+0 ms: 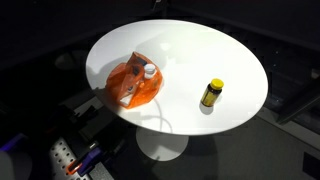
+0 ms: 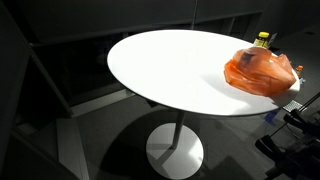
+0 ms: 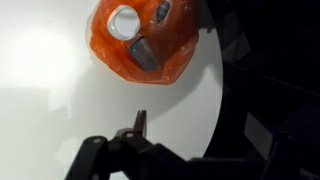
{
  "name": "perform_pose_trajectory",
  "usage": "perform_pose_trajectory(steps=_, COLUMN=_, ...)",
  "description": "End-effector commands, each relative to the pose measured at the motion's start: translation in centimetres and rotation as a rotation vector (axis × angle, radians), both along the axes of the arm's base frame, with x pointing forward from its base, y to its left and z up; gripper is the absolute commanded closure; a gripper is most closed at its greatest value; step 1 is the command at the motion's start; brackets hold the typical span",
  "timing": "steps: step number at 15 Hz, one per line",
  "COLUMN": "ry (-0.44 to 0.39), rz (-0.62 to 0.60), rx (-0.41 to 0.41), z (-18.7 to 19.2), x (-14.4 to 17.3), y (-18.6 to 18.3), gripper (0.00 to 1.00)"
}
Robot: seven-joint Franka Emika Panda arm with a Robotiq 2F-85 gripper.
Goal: Pick up the blue box from the table and put it in the plastic bag
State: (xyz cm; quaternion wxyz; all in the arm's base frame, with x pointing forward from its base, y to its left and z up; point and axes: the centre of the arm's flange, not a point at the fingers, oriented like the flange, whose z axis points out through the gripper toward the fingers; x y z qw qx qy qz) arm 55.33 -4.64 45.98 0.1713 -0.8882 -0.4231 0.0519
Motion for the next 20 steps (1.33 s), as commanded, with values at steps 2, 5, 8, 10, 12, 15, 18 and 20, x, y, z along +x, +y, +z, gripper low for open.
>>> perform_pose_trajectory(steps=2, ry=0.001, rz=-0.199, rx=-0.156, z=4.3, x=-1.4, y=0.4, gripper=0.0)
perform_pose_trajectory(steps=5, ry=-0.026, rz=-0.334, rx=-0.249, z=5.9, x=-2.4, y=0.7, gripper=0.0)
perform_pose_trajectory(steps=8, ry=-0.058, rz=-0.467, rx=-0.331, z=7.0, x=-3.1, y=1.0, gripper=0.0)
perform_pose_trajectory(steps=10, ry=-0.084, rz=-0.56, rx=-0.376, z=7.7, x=-3.4, y=1.0, gripper=0.0)
perform_pose_trajectory(steps=12, ry=-0.118, rz=-0.652, rx=-0.417, z=8.4, x=-4.0, y=1.2, gripper=0.0)
perform_pose_trajectory(steps=15, ry=-0.161, rz=-0.792, rx=-0.477, z=9.2, x=-4.6, y=1.2, gripper=0.0)
perform_pose_trajectory(steps=18, ry=-0.202, rz=-0.925, rx=-0.552, z=9.5, x=-5.2, y=1.0, gripper=0.0)
perform_pose_trajectory(steps=20, ry=-0.187, rz=-0.89, rx=-0.534, z=9.5, x=-4.1, y=0.5, gripper=0.0)
